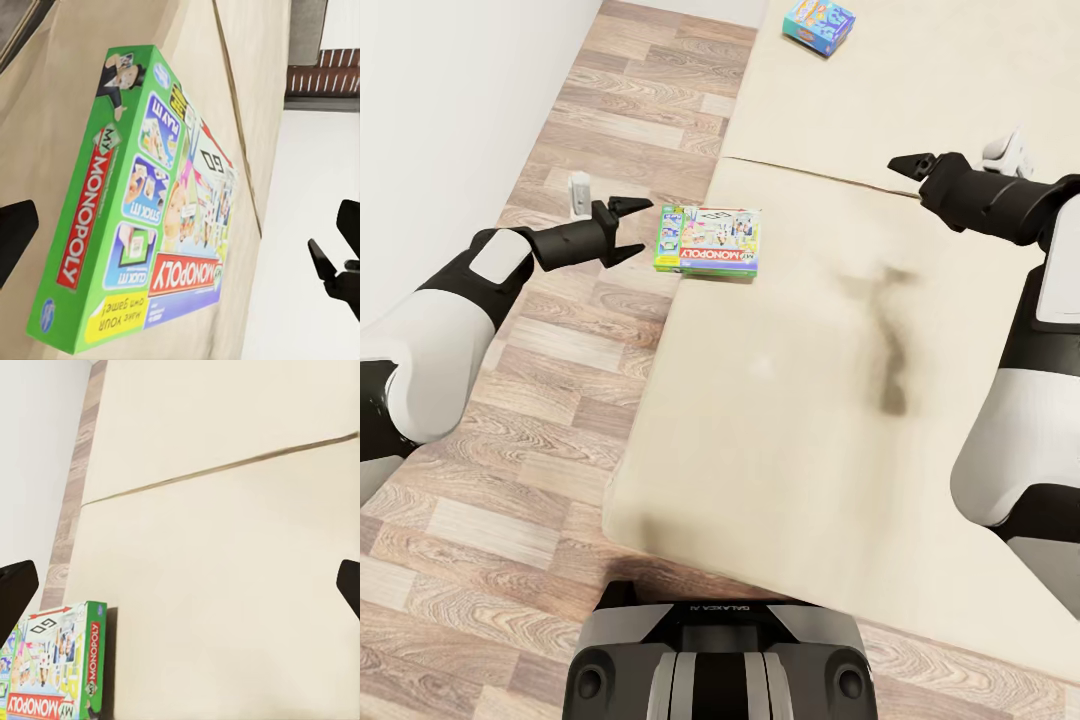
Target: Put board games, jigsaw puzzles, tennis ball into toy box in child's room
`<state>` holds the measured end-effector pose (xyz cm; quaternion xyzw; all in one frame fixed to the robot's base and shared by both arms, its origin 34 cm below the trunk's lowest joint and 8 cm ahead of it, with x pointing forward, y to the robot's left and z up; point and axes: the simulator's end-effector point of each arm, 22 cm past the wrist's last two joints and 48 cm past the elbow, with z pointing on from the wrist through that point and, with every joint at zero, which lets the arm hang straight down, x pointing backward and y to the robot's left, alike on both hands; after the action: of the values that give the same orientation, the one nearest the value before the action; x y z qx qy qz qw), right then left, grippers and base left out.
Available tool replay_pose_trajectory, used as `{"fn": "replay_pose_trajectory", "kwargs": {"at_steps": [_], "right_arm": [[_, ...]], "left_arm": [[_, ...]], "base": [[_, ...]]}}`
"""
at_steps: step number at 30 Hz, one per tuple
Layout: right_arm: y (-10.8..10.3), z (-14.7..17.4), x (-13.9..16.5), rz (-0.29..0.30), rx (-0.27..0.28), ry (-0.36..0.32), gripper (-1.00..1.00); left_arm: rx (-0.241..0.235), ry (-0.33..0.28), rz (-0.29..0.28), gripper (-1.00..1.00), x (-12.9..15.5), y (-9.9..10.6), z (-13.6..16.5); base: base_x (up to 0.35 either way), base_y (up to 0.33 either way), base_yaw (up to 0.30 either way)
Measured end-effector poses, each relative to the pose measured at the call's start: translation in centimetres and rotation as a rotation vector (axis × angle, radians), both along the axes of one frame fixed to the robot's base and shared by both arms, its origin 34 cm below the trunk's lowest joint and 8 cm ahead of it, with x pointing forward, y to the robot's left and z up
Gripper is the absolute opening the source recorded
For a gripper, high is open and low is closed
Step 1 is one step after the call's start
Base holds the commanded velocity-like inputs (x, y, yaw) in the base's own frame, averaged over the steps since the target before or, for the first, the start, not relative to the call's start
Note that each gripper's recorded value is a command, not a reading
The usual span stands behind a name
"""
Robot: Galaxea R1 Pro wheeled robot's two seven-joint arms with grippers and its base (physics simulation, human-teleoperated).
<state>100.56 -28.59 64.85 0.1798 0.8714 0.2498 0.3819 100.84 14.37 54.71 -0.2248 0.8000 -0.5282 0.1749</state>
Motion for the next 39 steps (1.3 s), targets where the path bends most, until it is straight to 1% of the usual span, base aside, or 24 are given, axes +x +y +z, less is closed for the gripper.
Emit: {"fn": "replay_pose_trajectory", "kwargs": {"at_steps": [9,28,39], "right_arm": [[0.1,-0.5,-0.1,-0.002,0.005,0.007,1.0],[-0.2,-2.8,-0.5,-0.007,0.005,0.032,1.0],[-0.2,-3.3,-0.7,-0.007,0.005,0.038,1.0]], "left_arm": [[-0.006,0.001,0.0,1.0,-0.1,0.0,-0.3],[-0.007,0.027,-0.001,1.0,-0.8,0.0,-2.5],[-0.004,0.036,-0.002,1.0,-1.1,0.1,-3.2]], "base": [[0.0,0.0,0.0],[0.0,0.0,0.0],[0.0,0.0,0.0]]}}
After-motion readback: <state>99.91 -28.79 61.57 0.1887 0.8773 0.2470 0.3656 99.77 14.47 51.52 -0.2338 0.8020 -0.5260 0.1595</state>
